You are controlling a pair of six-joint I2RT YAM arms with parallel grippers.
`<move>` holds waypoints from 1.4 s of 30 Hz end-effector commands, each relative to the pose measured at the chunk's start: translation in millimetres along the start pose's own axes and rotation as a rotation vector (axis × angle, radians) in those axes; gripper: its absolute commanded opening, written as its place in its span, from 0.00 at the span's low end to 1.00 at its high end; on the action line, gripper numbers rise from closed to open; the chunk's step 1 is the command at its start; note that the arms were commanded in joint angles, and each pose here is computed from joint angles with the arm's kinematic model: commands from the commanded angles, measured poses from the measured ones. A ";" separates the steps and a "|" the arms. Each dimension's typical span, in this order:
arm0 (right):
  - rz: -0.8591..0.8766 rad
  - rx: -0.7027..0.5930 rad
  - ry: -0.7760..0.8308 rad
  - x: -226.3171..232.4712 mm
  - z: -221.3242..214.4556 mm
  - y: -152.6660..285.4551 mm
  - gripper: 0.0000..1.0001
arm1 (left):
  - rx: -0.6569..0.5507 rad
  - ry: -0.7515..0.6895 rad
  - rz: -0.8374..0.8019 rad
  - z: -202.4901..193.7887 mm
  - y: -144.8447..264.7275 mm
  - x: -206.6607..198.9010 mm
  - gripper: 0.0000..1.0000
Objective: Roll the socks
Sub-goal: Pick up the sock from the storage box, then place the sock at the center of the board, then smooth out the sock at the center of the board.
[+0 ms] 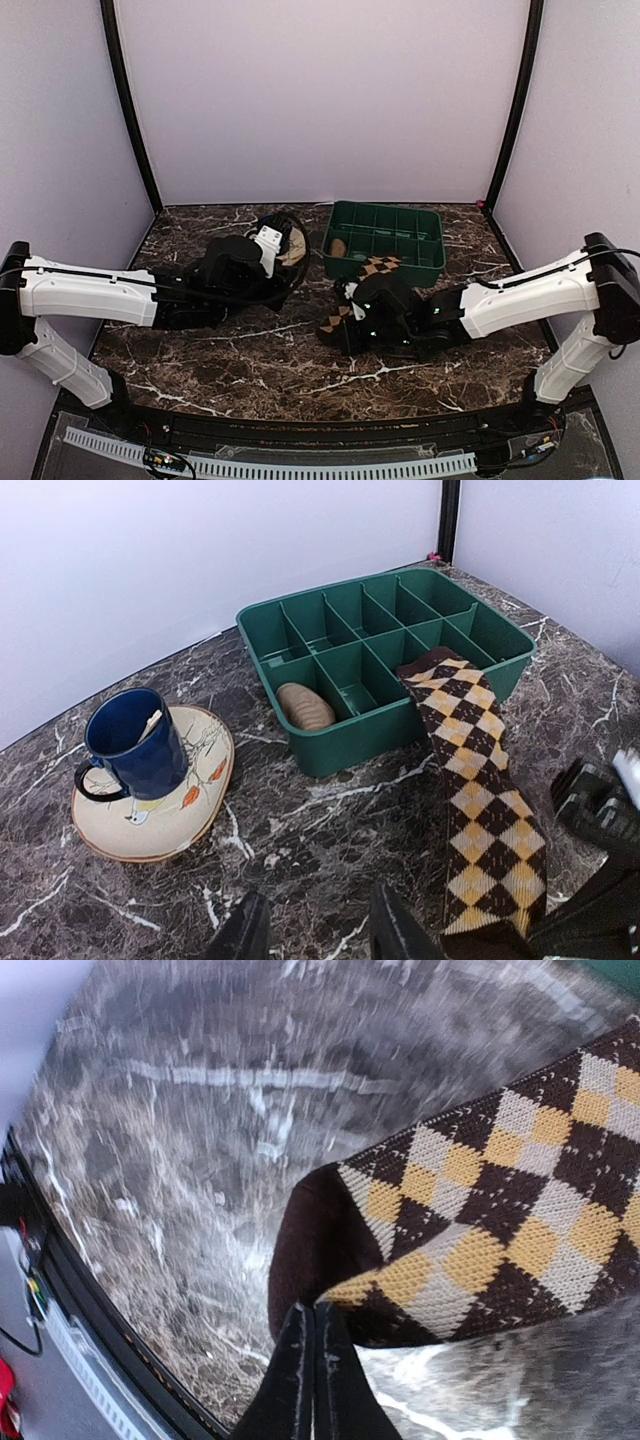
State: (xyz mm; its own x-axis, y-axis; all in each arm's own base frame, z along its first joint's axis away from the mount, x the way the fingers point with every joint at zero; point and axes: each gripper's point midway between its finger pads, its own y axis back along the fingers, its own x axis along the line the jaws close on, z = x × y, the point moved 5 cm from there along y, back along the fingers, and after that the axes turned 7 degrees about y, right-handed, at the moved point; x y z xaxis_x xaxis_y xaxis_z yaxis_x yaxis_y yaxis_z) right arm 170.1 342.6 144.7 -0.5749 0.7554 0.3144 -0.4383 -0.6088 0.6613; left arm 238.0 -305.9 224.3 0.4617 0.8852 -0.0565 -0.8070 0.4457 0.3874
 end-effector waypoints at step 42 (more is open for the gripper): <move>-0.130 0.132 0.500 -6.9 6.1 -12.4 0.49 | 0.449 0.042 -0.242 -124.3 48.8 -23.6 0.24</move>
State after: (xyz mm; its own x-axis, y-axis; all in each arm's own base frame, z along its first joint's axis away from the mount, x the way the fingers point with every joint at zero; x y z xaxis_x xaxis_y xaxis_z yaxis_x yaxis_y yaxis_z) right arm 174.2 360.4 144.7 -0.7776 0.6287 0.0121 -0.4139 -0.5262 0.7428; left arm 161.4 -267.6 129.2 0.5095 0.8381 -0.1947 -0.5516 0.4919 0.6736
